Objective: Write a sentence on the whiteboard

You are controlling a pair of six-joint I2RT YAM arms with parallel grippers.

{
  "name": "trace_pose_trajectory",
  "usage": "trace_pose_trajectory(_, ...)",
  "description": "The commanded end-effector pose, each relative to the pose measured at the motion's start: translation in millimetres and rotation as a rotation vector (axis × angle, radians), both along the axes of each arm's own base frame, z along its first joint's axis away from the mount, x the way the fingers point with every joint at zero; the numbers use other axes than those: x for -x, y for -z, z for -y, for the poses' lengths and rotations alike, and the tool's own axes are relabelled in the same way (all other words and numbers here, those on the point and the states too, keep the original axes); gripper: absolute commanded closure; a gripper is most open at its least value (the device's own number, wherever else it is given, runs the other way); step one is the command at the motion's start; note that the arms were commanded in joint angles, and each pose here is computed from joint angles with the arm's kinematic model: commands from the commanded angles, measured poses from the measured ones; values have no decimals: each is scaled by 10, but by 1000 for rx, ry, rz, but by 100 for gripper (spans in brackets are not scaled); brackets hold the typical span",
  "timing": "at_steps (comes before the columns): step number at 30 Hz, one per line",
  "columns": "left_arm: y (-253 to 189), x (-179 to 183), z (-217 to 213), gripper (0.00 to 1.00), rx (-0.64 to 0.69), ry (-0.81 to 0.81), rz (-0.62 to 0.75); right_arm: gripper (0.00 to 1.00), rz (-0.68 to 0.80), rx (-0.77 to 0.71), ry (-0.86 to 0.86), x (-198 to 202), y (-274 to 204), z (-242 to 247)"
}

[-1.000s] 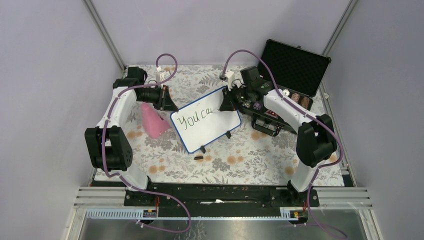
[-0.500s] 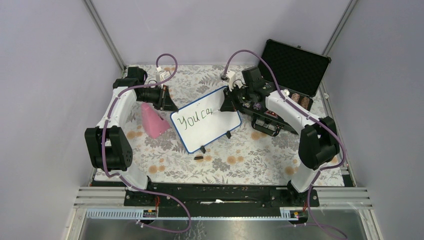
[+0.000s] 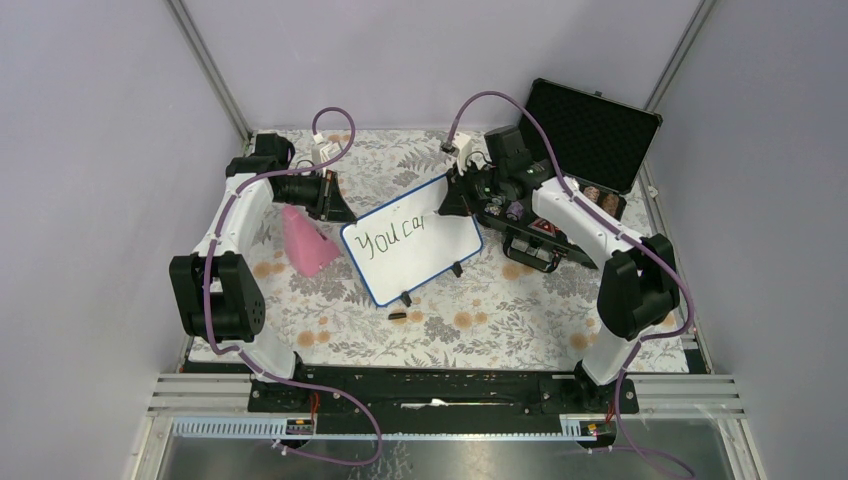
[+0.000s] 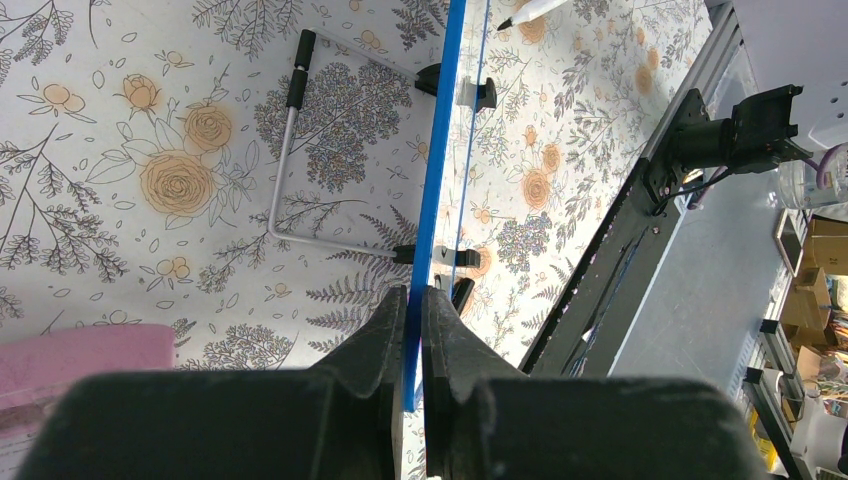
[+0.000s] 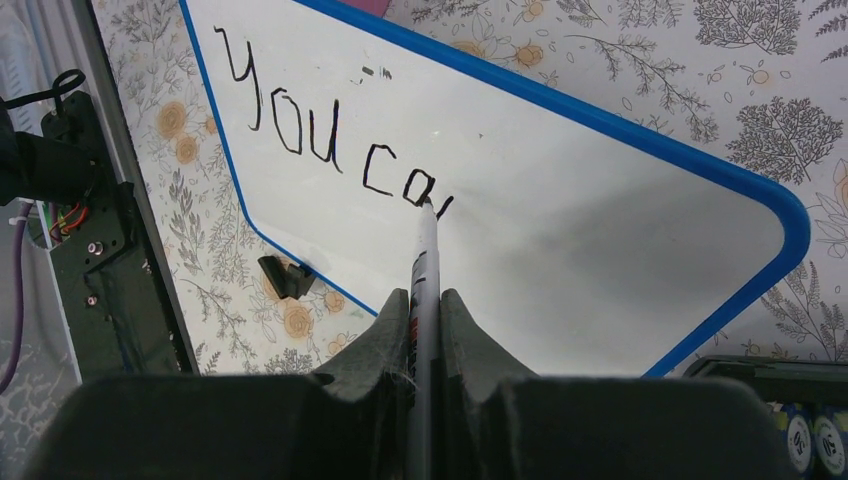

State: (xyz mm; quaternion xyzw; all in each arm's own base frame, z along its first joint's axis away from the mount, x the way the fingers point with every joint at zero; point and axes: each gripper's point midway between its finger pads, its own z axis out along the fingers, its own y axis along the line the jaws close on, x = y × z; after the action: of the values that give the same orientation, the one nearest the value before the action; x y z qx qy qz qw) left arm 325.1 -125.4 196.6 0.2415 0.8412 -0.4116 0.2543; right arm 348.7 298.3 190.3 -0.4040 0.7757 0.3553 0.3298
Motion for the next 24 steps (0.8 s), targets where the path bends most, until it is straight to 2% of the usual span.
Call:
trace_pose_trajectory(1,-85,-67,13,100,-18,13,60,100,54,-23,17,-143,-183,-30)
trace_pose_trajectory(24,-78,-62,13,100,-23,15,64,100,59,10,40,-275,-66,-32)
